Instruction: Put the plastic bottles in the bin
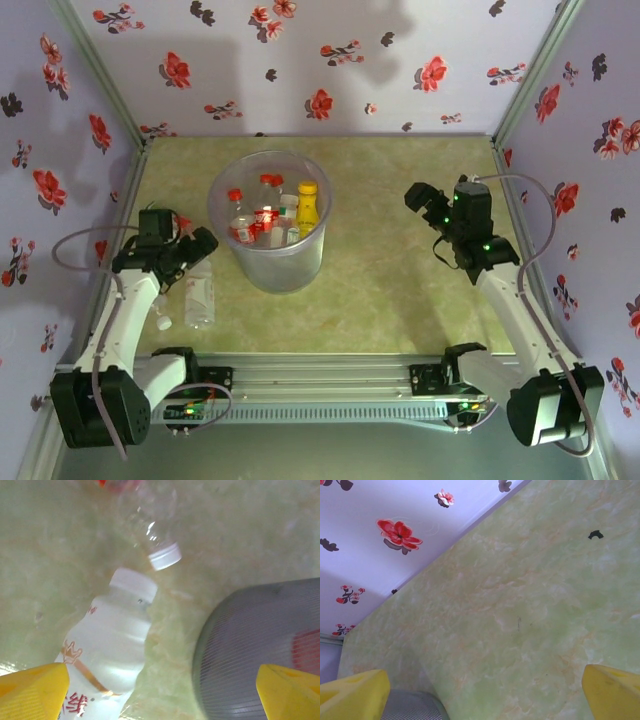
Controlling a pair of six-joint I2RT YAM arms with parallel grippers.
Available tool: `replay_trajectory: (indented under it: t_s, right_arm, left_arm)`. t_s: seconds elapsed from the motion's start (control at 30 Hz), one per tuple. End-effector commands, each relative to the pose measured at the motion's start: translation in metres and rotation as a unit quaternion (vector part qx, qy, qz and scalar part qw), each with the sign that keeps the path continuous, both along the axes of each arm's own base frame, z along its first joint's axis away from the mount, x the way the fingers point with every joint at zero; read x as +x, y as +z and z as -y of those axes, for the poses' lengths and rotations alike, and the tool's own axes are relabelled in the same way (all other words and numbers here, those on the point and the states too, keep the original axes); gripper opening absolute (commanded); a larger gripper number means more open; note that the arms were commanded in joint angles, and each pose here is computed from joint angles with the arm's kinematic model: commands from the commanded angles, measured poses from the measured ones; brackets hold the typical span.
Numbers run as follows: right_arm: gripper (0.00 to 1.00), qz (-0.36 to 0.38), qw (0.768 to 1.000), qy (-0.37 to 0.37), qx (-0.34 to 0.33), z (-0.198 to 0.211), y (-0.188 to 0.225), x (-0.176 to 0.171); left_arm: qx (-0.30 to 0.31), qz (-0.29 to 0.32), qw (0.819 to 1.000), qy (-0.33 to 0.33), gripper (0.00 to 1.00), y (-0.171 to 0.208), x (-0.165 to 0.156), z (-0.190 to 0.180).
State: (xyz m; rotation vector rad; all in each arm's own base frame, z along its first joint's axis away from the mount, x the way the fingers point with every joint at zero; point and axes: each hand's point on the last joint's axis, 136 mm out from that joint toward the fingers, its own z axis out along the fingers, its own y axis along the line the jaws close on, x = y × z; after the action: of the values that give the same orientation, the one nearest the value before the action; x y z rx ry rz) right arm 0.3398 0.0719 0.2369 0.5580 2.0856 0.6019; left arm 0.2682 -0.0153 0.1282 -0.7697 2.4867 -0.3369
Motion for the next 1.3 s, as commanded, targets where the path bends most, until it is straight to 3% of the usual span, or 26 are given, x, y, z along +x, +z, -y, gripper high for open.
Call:
replay_trajectory:
  t_s: [0.0, 0.2, 0.4, 0.77, 1.03, 1.27]
  right_arm:
    - [0.99, 0.011, 1.000, 0.006, 0.003, -0.001, 0.004, 0.005]
    - [0.99, 0.011, 1.000, 0.001, 0.000, 0.001, 0.002, 0.006]
    - [0.99, 0.012, 1.000, -0.001, 0.002, 0.002, 0.003, 0.008]
    - [0.99, 0.017, 1.000, -0.008, -0.006, 0.007, 0.006, 0.004]
    - [0.99, 0.013, 1.000, -0.013, -0.014, 0.011, 0.007, 0.000]
    - [0.99, 0.010, 1.000, -0.014, -0.016, 0.013, 0.006, -0.002]
  left_arm:
    - [0.013, 0.012, 1.000, 0.022, 0.96, -0.003, 0.000, -0.008]
    - [0.040, -0.044, 0.998, 0.021, 0.97, -0.038, -0.021, -0.016]
    - [0.048, -0.073, 0.996, 0.013, 0.97, -0.061, -0.022, -0.017]
    - [0.046, -0.084, 0.995, 0.006, 0.85, -0.078, -0.015, -0.015]
    - [0.045, -0.096, 0.994, 0.003, 0.84, -0.091, -0.011, -0.014]
    - [0.050, -0.093, 0.994, 0.002, 0.69, -0.085, -0.005, -0.016]
